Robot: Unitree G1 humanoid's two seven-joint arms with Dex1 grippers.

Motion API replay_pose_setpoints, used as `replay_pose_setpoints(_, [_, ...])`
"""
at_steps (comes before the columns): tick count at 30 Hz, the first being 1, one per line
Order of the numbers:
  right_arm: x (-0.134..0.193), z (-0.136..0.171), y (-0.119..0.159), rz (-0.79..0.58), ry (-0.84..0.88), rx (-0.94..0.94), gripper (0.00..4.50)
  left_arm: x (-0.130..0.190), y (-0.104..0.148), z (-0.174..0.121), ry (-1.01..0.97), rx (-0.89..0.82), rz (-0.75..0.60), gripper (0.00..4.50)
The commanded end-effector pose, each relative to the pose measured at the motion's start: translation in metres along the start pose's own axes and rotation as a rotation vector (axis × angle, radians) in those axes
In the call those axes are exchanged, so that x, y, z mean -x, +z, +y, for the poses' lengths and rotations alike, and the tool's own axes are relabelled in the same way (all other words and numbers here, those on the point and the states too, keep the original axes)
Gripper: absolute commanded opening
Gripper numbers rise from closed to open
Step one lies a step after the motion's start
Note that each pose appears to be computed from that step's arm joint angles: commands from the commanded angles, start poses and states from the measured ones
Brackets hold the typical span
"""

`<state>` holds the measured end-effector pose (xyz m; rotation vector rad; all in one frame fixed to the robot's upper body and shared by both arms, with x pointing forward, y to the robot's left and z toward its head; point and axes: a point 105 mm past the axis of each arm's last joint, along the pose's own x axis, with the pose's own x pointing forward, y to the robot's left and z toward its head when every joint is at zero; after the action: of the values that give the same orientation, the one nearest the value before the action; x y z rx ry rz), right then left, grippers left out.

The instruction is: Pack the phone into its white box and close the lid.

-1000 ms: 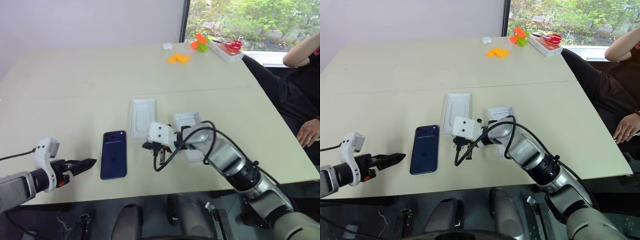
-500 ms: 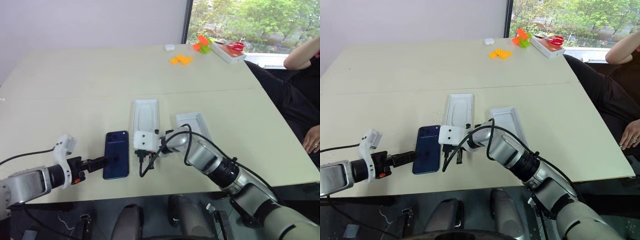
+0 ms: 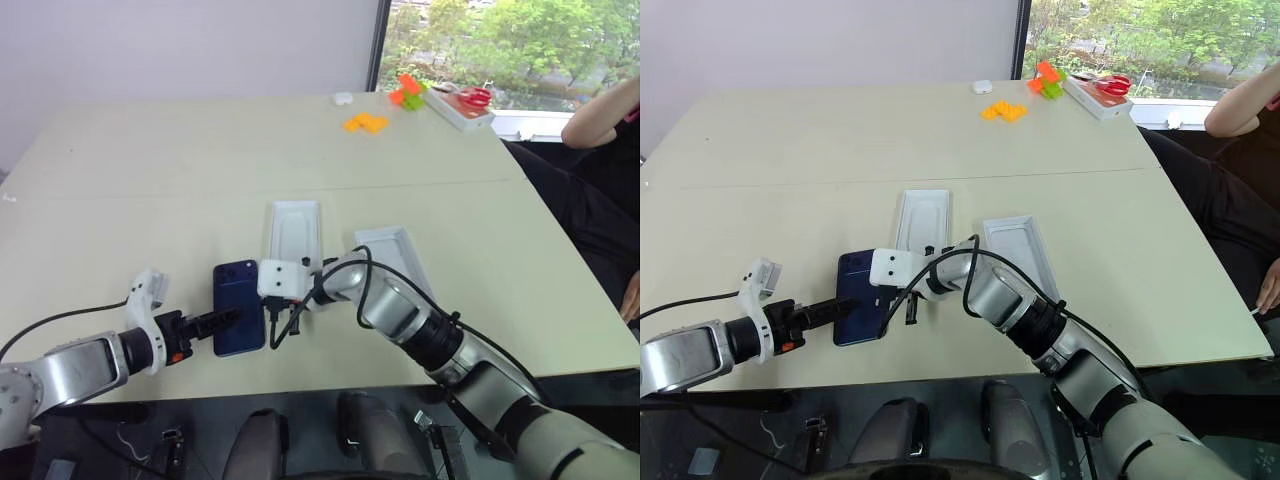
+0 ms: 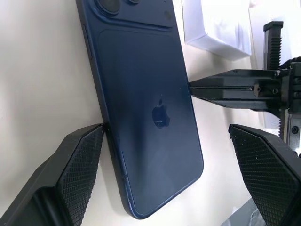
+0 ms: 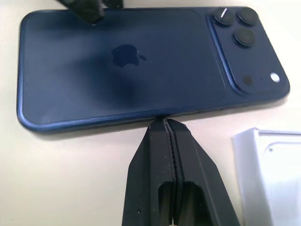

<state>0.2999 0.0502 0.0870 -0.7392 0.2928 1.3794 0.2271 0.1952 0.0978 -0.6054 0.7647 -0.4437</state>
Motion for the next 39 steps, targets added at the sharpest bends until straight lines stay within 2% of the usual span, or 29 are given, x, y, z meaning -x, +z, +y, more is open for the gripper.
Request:
replay_pose_setpoints(1, [-0.006,0.006,0.012,-0.037,0.019,0.009,0.0,-0.011,-0.018,-0.023,-0.122,0.038,0.073,4.45])
replay_pose_setpoints(8, [-0.006,0.004,0.01,-0.038,0.014,-0.004,0.0,-0.01,-0.008,-0.029,-0.153,0.085,0.014,4.45])
replay_pose_setpoints(18, [-0.007,0.004,0.009,-0.037,0.014,-0.016,0.0,-0.01,0.004,-0.006,-0.045,0.147,-0.042,4.45])
replay_pose_setpoints(23, [-0.007,0.006,0.01,-0.039,0.028,-0.015,0.0,-0.01,0.004,-0.011,-0.069,0.134,-0.031,4.45])
replay_pose_setpoints(27, [-0.01,0.008,0.012,-0.044,0.044,-0.018,0.0,-0.016,0.004,-0.028,-0.131,0.116,-0.022,4.45])
replay_pose_setpoints(34, [-0.01,0.006,0.012,-0.042,0.036,-0.034,0.0,-0.021,0.018,-0.037,-0.177,0.155,-0.102,4.45])
replay_pose_setpoints(39, [-0.01,0.004,0.011,-0.041,0.031,-0.034,0.0,-0.023,0.013,-0.035,-0.149,0.138,-0.069,4.45])
